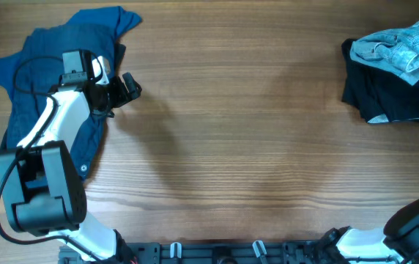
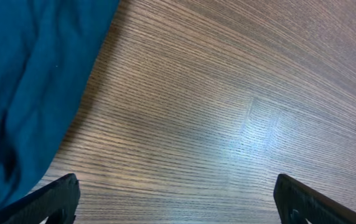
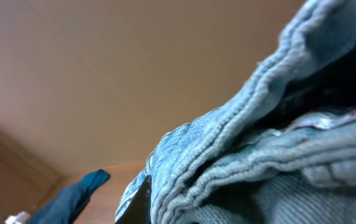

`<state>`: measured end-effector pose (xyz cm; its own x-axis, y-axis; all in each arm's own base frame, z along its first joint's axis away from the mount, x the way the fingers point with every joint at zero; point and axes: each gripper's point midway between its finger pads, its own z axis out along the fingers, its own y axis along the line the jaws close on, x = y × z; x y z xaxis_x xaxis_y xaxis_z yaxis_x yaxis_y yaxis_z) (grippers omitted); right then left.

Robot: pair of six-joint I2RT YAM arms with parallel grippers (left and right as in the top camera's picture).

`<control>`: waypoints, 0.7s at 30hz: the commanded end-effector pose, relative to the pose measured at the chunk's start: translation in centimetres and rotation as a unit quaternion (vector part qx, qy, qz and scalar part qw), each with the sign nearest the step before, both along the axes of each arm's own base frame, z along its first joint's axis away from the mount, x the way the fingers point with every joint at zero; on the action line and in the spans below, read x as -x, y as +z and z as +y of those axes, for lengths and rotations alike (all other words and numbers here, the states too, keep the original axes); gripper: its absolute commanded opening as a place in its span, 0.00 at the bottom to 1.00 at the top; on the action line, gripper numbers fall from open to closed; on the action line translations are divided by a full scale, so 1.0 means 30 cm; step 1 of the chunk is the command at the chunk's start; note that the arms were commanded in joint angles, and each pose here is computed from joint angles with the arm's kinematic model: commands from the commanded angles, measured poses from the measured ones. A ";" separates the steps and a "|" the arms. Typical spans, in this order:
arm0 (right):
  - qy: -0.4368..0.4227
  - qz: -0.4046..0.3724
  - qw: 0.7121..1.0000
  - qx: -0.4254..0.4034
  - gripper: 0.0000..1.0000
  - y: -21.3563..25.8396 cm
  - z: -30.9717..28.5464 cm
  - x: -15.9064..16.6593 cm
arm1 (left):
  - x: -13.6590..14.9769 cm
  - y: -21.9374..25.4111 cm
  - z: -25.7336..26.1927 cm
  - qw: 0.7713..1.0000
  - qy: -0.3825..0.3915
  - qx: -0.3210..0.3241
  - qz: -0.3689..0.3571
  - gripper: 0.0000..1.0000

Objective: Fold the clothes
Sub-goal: 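Lift the jeans with the right gripper and carry onto the black garment, then lower the jeans onto the black garment and open the right gripper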

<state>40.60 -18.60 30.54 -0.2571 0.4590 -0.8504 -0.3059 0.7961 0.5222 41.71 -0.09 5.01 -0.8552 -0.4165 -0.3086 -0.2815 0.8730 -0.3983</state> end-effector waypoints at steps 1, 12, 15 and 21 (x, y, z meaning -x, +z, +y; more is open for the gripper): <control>0.005 -0.039 0.997 0.066 0.04 0.029 -0.027 -0.020 | 0.003 0.011 -0.002 1.000 0.003 -0.003 -0.003 1.00; -0.006 -0.039 0.996 0.074 0.04 -0.110 -0.106 -0.090 | -0.010 0.017 0.000 1.000 0.003 -0.004 -0.012 1.00; -0.011 -0.038 0.996 0.074 0.04 -0.140 -0.124 -0.104 | -0.010 0.017 0.000 1.000 0.003 -0.004 -0.012 1.00; -0.026 -0.036 0.996 0.077 0.04 -0.155 -0.146 -0.116 | -0.010 0.017 0.000 1.000 0.003 -0.004 -0.012 1.00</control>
